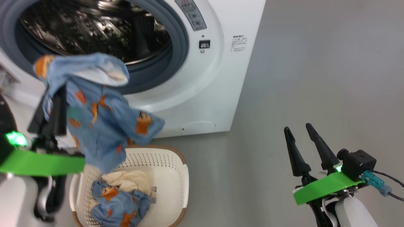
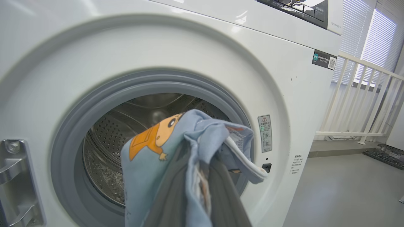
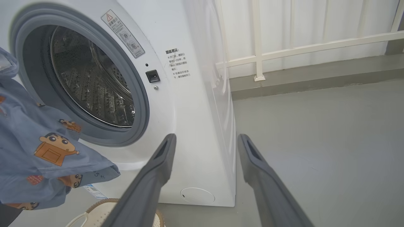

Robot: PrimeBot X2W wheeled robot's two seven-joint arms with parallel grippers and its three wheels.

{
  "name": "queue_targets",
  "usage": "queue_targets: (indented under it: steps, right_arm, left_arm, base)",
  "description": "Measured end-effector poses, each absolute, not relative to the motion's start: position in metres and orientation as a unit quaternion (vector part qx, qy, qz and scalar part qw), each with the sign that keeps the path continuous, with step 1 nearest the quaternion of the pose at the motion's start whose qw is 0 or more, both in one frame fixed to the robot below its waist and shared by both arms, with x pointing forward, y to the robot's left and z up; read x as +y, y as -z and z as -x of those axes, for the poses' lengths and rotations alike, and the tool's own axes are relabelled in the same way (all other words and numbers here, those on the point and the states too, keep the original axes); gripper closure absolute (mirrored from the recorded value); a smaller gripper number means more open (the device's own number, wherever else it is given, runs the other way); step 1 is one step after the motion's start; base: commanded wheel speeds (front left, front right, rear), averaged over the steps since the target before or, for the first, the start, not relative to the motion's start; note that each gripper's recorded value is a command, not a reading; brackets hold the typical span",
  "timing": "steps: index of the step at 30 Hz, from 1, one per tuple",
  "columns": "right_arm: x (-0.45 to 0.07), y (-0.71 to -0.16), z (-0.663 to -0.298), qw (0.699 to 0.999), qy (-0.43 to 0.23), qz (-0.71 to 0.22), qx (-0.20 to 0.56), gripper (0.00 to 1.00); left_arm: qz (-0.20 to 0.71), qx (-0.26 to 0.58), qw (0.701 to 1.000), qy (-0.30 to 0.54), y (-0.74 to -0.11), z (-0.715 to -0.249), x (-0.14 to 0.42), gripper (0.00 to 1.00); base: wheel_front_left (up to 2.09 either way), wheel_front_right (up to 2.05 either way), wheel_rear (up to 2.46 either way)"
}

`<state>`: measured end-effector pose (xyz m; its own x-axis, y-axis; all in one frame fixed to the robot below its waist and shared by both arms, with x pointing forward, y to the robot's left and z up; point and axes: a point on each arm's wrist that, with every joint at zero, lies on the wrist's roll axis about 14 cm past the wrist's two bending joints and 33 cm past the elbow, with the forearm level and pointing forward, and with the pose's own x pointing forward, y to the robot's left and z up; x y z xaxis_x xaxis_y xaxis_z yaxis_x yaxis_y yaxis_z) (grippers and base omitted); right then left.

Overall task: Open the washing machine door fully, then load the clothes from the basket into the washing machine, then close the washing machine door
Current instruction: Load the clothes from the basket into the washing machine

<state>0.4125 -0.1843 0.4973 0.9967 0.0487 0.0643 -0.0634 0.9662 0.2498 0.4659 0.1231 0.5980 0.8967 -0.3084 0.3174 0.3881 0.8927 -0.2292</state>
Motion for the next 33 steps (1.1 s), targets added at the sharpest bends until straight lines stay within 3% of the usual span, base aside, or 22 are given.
queue_targets:
  steps: [7, 22, 33]
  right_arm:
    - [-0.185, -0.480, -0.422, 0.991, -0.016, -0.133, -0.010, 0.00]
    - [-0.194, -0.444, -0.450, 0.991, -0.003, -0.130, 0.023, 0.00]
    - [-0.210, -0.413, -0.448, 0.990, 0.025, -0.128, 0.058, 0.00]
  left_arm:
    - [0.132, -0.130, 0.965, 0.187, -0.590, -0.515, 0.122, 1.00]
    - [0.123, -0.026, 0.972, 0.198, -0.501, -0.626, 0.098, 1.00]
    - [0.112, 0.019, 0.968, 0.223, -0.453, -0.681, 0.070, 1.00]
  base:
    - [0.00, 0.00, 0.00]
    - [0.00, 0.00, 0.00]
    - [0.00, 0.00, 0.00]
